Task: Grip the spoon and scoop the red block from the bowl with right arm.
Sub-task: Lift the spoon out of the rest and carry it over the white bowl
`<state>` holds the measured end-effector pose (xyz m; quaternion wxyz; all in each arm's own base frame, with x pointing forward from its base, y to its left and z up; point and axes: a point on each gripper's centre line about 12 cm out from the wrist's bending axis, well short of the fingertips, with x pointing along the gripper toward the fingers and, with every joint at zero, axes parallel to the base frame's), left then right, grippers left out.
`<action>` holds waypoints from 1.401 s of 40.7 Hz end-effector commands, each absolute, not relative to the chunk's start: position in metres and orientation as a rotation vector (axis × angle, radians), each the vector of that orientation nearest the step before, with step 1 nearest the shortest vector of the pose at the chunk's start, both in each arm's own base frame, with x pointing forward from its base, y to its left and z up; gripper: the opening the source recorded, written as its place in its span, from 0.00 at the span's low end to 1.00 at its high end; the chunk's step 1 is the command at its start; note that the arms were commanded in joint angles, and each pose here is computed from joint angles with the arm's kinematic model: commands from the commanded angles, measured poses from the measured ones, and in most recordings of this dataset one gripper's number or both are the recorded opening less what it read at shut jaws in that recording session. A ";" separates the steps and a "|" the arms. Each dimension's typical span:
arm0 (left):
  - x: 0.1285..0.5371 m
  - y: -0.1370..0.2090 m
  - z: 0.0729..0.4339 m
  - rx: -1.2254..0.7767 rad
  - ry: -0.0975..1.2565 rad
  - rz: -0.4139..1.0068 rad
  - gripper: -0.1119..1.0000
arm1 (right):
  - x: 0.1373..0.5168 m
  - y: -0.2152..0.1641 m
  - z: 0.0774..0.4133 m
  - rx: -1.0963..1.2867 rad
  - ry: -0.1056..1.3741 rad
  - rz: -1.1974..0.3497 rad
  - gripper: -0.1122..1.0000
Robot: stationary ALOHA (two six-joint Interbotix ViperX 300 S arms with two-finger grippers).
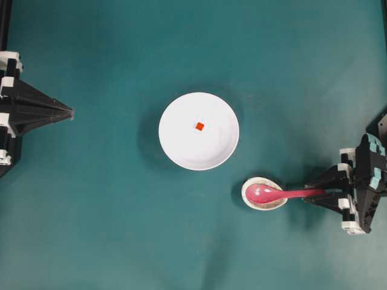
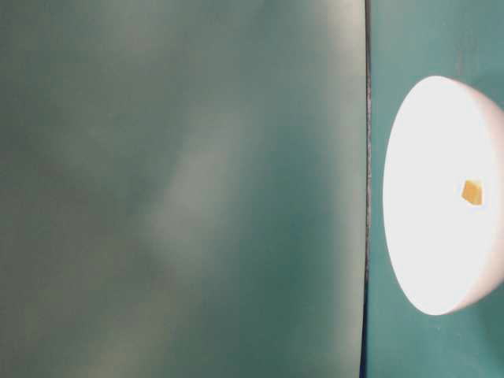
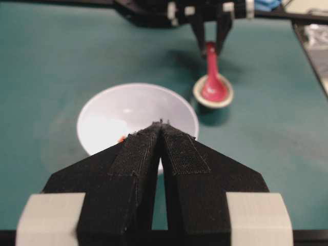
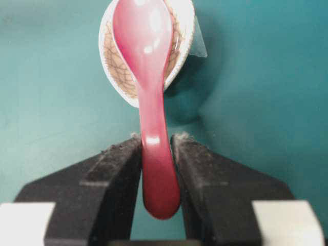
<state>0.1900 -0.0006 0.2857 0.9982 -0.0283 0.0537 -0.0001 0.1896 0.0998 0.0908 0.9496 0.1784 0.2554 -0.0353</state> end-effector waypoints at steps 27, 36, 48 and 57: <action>0.194 -0.001 0.288 -0.057 0.109 0.000 0.10 | 0.196 0.108 0.111 0.412 0.444 -0.032 0.31; 0.194 -0.001 0.288 -0.055 0.107 0.000 0.10 | 0.210 0.101 0.139 0.385 0.332 -0.040 0.31; 0.193 -0.001 0.290 -0.055 0.100 0.000 0.10 | 0.242 0.070 0.183 0.303 0.311 -0.085 0.31; 0.192 -0.001 0.295 -0.055 0.086 -0.001 0.10 | 0.267 0.042 0.228 0.277 0.364 -0.030 0.31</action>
